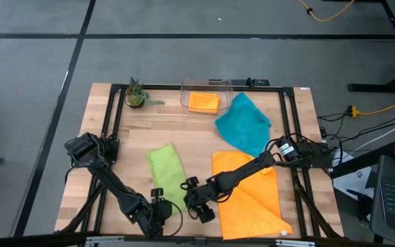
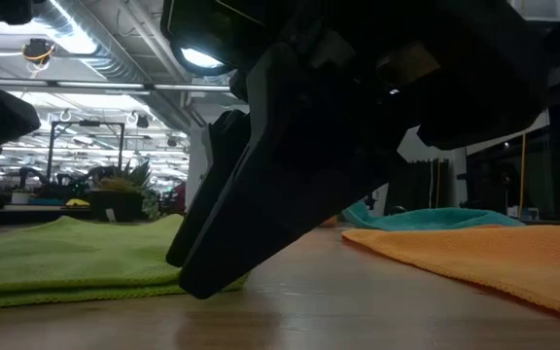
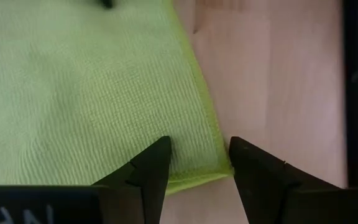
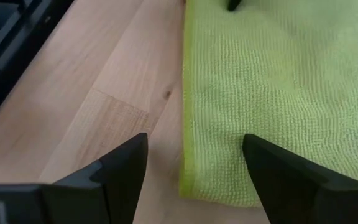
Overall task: Fold microfiber towels
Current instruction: Fold the green microfiber cloth
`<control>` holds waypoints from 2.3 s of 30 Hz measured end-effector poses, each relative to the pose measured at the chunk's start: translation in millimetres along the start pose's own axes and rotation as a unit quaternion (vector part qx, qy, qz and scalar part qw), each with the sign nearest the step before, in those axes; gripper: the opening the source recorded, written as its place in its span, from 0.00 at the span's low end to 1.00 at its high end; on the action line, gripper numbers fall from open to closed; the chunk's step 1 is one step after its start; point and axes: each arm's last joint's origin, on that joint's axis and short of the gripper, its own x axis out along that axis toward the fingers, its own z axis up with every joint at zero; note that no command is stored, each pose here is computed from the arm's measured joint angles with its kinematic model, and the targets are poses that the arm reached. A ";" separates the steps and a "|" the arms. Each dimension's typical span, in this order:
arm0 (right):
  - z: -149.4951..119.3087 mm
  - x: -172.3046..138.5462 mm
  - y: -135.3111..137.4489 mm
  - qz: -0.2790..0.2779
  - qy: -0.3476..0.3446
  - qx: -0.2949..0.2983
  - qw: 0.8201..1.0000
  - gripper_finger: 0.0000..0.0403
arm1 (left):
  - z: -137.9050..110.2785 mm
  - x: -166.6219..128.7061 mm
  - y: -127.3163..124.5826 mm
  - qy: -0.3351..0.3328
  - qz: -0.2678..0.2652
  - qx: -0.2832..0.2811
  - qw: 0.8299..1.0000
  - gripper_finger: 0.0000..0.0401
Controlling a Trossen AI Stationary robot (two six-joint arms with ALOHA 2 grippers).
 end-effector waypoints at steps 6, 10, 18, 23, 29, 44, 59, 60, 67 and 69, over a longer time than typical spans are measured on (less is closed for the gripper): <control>-0.1 0.0 0.0 0.000 0.000 0.000 1.000 0.66 | 0.2 5.7 -2.1 -0.008 -0.002 -0.003 1.000 0.41; -0.3 0.0 0.0 0.000 0.001 0.000 1.000 0.66 | -1.3 5.8 -2.4 -0.006 -0.001 -0.002 1.000 0.41; -3.7 -0.2 -1.8 -0.039 0.018 0.025 0.999 0.66 | -13.6 1.9 -3.5 0.018 0.018 0.024 0.999 0.41; -7.9 1.5 -2.6 -0.056 0.012 0.026 0.998 0.66 | -18.2 0.5 -2.0 0.026 0.034 0.026 0.999 0.40; -8.6 5.8 -3.0 -0.047 -0.004 0.027 0.999 0.66 | -17.3 1.0 -1.0 0.031 0.034 0.026 0.999 0.40; -16.0 16.3 -3.7 -0.037 0.011 0.050 0.998 0.46 | -17.8 0.8 -1.0 0.027 0.037 0.053 0.998 0.26; -10.5 7.8 -1.4 -0.038 0.005 0.117 0.992 0.02 | -15.3 -4.6 0.1 0.018 0.037 0.053 0.998 0.00; -9.4 4.2 0.5 -0.033 0.006 0.116 0.993 0.02 | -13.7 -7.3 0.0 0.012 0.034 0.051 0.998 0.00; 7.2 -27.1 22.9 -0.015 -0.014 0.128 0.992 0.01 | 4.3 -30.8 -7.7 -0.013 -0.003 0.033 0.999 0.00; 9.3 -32.3 32.5 -0.009 -0.017 0.130 0.991 0.01 | 10.6 -34.1 -12.4 -0.011 -0.019 0.026 0.999 0.00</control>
